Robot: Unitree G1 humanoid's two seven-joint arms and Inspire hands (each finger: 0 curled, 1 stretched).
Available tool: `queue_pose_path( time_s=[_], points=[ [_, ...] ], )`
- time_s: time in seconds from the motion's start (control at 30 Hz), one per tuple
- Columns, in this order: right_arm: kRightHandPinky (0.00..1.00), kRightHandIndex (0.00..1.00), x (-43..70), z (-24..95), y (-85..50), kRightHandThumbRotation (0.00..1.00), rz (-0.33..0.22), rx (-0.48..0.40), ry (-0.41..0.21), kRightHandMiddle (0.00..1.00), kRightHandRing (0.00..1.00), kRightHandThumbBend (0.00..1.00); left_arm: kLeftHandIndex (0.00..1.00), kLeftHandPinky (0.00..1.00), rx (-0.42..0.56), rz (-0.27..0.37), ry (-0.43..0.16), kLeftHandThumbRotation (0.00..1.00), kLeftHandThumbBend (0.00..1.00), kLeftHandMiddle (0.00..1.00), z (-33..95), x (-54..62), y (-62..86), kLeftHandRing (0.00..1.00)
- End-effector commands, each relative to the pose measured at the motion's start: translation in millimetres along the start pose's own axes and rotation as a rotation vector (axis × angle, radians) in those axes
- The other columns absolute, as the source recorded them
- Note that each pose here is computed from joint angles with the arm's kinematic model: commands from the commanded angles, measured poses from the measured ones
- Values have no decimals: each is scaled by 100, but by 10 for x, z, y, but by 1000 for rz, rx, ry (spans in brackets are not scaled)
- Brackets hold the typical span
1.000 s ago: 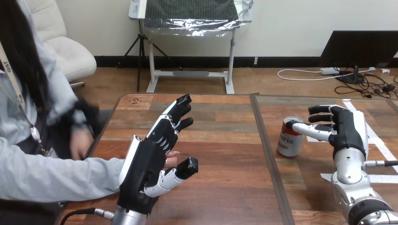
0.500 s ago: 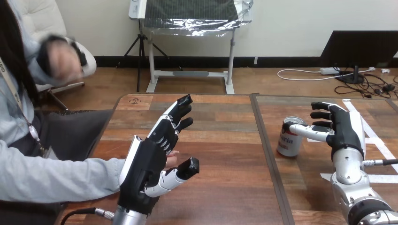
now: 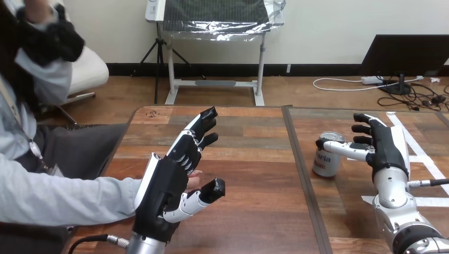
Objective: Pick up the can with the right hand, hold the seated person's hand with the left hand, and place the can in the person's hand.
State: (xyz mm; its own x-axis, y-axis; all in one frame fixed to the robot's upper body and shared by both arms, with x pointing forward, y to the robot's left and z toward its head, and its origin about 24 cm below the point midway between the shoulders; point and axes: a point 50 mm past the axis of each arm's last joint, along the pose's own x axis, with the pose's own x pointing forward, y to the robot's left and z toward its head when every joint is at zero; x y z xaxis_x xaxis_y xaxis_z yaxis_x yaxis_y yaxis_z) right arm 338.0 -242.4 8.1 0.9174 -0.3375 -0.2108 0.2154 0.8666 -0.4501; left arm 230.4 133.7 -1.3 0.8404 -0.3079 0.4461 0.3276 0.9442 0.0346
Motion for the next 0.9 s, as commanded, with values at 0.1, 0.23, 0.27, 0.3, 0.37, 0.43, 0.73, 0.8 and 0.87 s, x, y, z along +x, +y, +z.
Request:
queue_pose_path(
  time_s=[0.1, 0.23, 0.27, 0.3, 0.37, 0.43, 0.73, 0.8, 0.87],
  points=[
    [76, 87, 69, 210, -55, 19, 3, -8, -74, 84, 82, 98, 88, 88, 10, -14, -70, 61, 100, 94, 77, 197, 29, 94],
    [77, 88, 69, 210, -51, 21, 18, -23, -75, 85, 83, 98, 88, 88, 11, -14, -69, 61, 100, 94, 77, 192, 31, 94],
    [77, 89, 69, 210, -50, 22, 21, -26, -76, 86, 84, 98, 88, 88, 12, -14, -69, 61, 100, 94, 77, 191, 32, 94],
    [78, 89, 70, 210, -50, 24, 23, -28, -76, 86, 84, 99, 88, 88, 12, -14, -69, 61, 100, 94, 77, 191, 32, 94],
    [79, 89, 72, 210, -46, 25, 28, -35, -71, 87, 85, 99, 88, 88, 14, -15, -70, 61, 100, 94, 79, 191, 32, 94],
    [79, 90, 75, 211, -42, 26, 32, -47, -65, 87, 86, 100, 88, 88, 17, -15, -71, 61, 100, 94, 81, 191, 32, 94],
    [83, 91, 81, 219, -19, 31, 55, -82, -55, 89, 89, 100, 88, 87, 21, -15, -71, 63, 100, 94, 83, 184, 32, 93],
    [84, 91, 83, 222, -15, 31, 58, -82, -53, 89, 89, 100, 88, 87, 18, -17, -69, 63, 100, 94, 80, 182, 32, 94],
    [85, 91, 84, 223, -10, 31, 60, -86, -50, 89, 89, 100, 88, 87, 17, -18, -69, 63, 100, 94, 80, 180, 31, 94]
  ],
)
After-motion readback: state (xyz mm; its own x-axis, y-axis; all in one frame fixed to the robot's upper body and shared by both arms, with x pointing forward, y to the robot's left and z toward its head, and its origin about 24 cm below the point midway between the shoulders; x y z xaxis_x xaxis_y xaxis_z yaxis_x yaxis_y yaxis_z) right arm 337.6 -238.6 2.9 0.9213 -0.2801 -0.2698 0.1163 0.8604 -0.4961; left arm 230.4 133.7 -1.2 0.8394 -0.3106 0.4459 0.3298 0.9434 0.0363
